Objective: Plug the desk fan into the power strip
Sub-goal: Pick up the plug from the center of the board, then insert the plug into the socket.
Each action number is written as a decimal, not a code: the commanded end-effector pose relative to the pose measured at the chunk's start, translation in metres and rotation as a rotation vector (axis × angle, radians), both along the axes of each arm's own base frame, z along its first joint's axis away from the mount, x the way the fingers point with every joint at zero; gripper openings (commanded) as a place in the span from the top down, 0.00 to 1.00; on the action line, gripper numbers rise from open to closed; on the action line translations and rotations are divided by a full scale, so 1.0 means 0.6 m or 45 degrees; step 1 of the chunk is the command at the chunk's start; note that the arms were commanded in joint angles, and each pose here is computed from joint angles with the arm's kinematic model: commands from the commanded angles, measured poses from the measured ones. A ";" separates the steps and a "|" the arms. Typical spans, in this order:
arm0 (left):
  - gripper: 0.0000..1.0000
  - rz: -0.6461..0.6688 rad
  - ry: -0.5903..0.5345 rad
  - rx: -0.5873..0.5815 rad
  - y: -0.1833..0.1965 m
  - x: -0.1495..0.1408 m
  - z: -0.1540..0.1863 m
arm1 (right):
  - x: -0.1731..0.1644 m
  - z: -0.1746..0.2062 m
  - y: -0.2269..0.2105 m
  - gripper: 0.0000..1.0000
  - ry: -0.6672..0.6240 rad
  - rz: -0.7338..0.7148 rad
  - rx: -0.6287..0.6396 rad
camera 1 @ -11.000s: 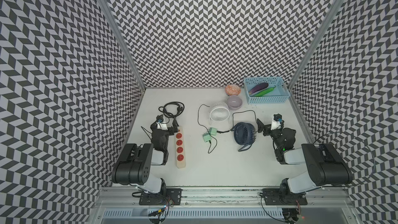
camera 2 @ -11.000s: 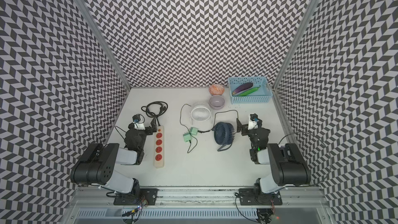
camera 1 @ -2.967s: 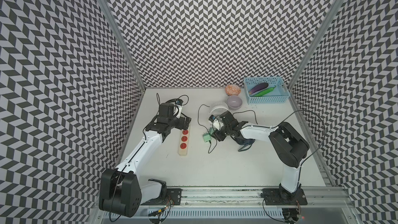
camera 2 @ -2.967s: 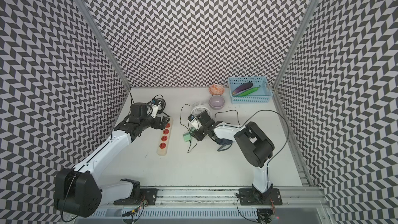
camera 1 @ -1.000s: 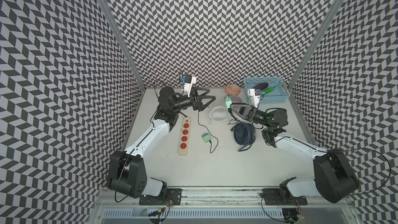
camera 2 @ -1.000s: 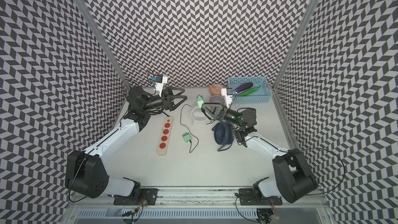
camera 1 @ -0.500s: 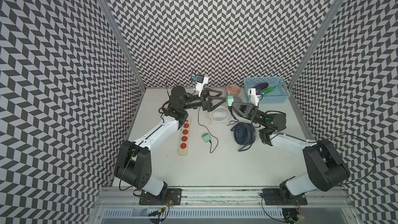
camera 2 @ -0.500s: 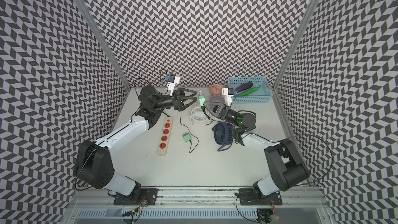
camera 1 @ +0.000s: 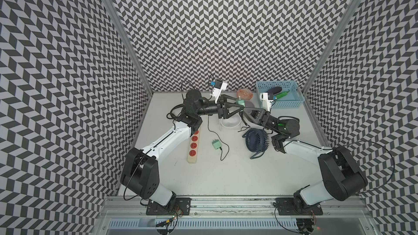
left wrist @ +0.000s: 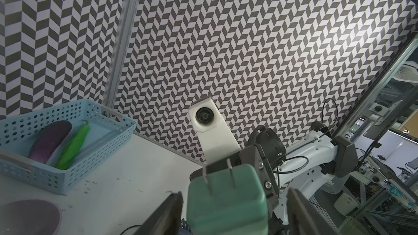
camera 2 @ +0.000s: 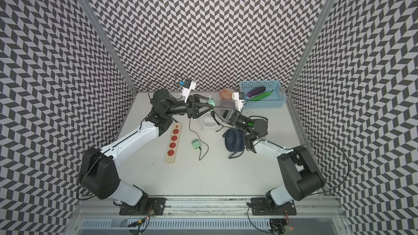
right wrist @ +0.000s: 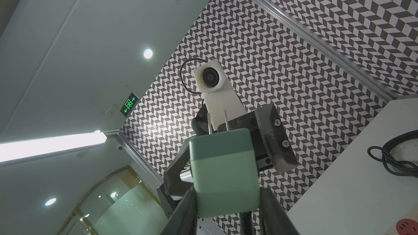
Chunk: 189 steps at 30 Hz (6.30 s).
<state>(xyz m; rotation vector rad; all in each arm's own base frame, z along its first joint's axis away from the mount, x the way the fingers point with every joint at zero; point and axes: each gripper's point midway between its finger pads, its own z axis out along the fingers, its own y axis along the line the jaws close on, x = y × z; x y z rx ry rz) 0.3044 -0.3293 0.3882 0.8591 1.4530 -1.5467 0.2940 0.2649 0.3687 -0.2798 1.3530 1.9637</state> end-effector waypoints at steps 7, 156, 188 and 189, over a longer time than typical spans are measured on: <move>0.59 -0.012 -0.067 0.002 -0.004 -0.007 0.025 | -0.011 0.020 -0.003 0.81 -0.079 -0.028 0.014; 0.93 0.023 -1.202 0.508 -0.066 -0.015 0.066 | -0.002 0.096 -0.069 0.79 0.278 -0.006 -0.018; 1.00 0.214 -1.224 1.393 0.173 0.111 -0.166 | 0.048 -0.062 -0.233 0.00 -0.028 -0.879 -0.910; 1.00 0.216 -1.217 1.427 0.180 0.116 -0.175 | 0.049 -0.067 -0.237 0.00 -0.036 -0.900 -0.941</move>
